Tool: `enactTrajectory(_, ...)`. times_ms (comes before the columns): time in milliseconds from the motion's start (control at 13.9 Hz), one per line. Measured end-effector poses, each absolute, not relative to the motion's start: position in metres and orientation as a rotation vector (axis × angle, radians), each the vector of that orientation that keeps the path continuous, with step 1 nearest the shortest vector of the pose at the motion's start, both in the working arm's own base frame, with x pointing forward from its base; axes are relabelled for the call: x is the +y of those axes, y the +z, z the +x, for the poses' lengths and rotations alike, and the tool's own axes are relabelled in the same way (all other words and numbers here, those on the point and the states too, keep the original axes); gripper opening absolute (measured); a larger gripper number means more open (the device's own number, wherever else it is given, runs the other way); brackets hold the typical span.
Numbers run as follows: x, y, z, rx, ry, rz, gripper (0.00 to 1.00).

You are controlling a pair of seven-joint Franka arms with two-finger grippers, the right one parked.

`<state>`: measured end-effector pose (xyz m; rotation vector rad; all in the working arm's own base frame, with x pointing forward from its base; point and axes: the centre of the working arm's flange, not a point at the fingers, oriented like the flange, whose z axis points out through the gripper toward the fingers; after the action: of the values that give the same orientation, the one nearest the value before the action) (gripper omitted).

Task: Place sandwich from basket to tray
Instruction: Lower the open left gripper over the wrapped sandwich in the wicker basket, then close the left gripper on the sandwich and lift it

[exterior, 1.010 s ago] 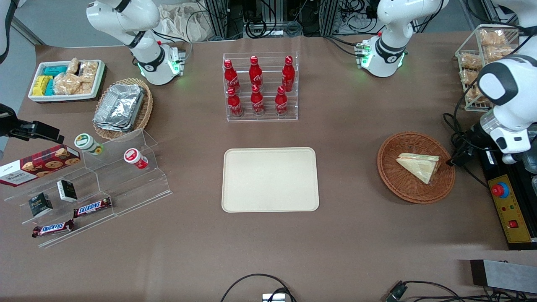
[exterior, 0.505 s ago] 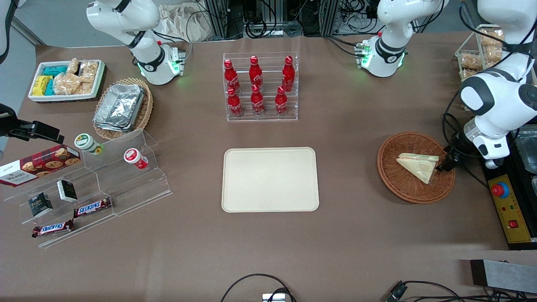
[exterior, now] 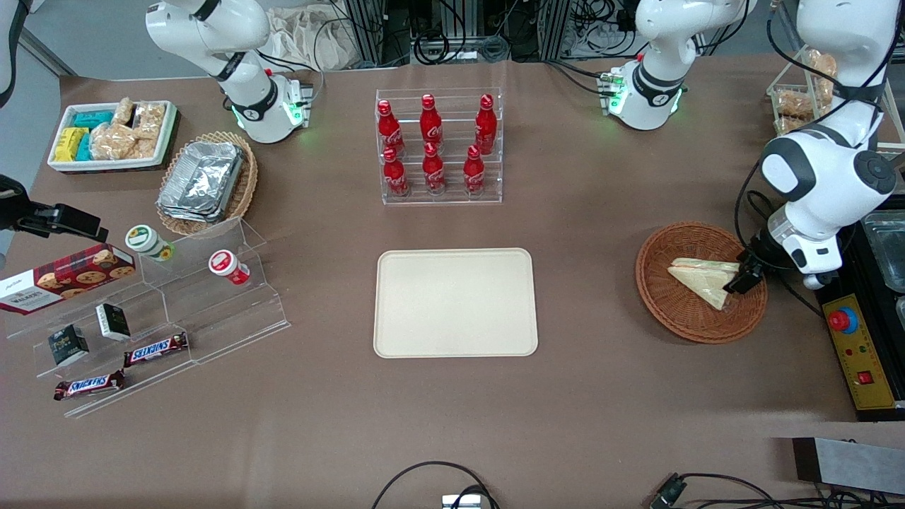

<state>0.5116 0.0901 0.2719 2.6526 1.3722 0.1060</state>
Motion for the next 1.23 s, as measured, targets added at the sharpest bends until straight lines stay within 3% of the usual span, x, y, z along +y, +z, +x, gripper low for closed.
enactTrajectory(577, 0.073, 0.243, 0.513, 1.359, 0.135, 2.643, 1.00)
enactTrajectory(721, 0.072, 0.241, 0.513, 1.355, 0.132, 2.645, 0.94)
enactTrajectory(793, 0.071, 0.241, 0.513, 1.354, 0.131, 2.645, 0.89)
enactTrajectory(1082, 0.062, 0.241, 0.513, 1.330, 0.125, 2.654, 0.45)
enactTrajectory(1226, 0.060, 0.241, 0.513, 1.323, 0.126, 2.657, 0.37)
